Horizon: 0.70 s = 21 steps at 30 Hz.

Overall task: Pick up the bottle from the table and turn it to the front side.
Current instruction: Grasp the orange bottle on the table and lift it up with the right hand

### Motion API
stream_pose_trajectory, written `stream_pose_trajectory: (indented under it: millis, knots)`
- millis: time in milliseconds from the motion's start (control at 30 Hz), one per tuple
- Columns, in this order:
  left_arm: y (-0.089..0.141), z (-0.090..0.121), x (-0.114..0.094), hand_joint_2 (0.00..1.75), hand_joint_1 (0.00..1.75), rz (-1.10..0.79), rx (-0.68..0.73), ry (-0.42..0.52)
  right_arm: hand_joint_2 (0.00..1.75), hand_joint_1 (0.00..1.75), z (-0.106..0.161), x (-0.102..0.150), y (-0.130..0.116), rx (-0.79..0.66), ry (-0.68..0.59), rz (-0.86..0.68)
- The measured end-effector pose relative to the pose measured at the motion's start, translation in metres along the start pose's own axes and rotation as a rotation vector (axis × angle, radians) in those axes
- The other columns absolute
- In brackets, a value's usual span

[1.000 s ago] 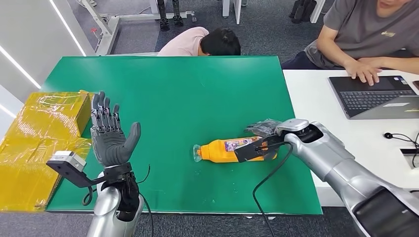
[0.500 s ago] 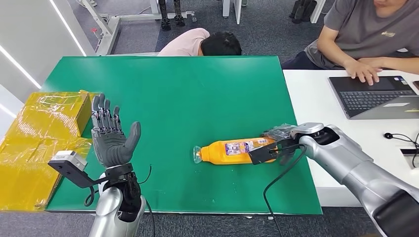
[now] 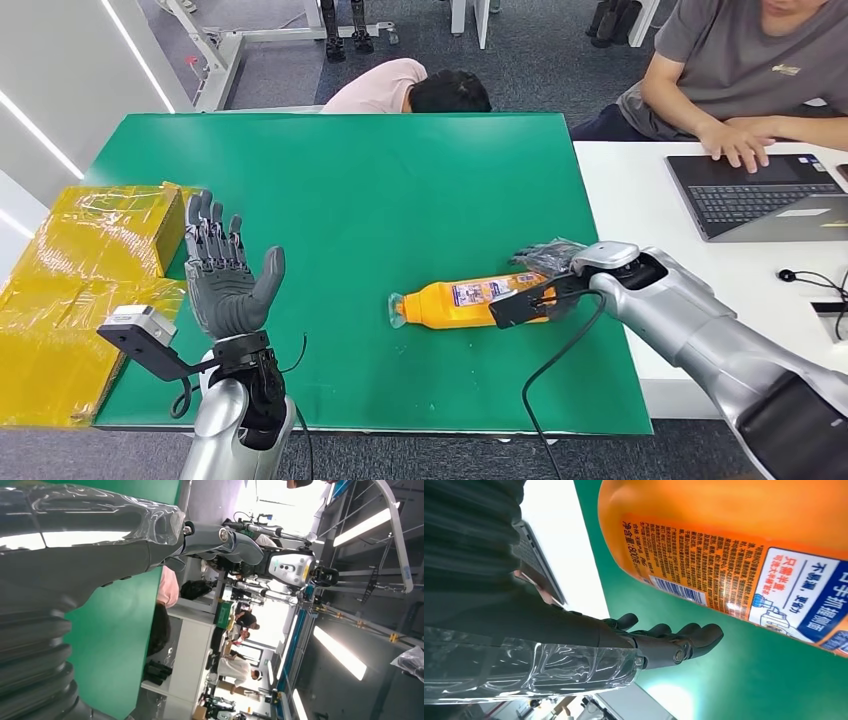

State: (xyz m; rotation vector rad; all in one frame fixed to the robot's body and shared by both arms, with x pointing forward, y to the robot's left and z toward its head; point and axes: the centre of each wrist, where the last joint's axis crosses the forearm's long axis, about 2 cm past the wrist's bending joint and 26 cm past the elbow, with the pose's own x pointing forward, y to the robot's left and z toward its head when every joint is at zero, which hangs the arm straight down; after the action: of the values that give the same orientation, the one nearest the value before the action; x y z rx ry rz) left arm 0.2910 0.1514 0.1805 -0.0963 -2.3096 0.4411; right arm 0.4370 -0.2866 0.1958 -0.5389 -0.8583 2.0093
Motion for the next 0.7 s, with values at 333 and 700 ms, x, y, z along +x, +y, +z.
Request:
stream_pose_trajectory:
  millis: [333, 700]
  knots:
    - [0.0, 0.0, 0.0, 1.75, 0.0, 0.0, -0.004, -0.001, 1.75, 0.0, -0.007, 0.019, -0.034, -0.031, -0.02, 0.057]
    - [-0.001, 0.0, 0.0, 1.75, 0.0, 0.012, -0.009, 0.001, 1.75, 0.0, -0.019, 0.038, -0.031, -0.01, -0.08, 0.059]
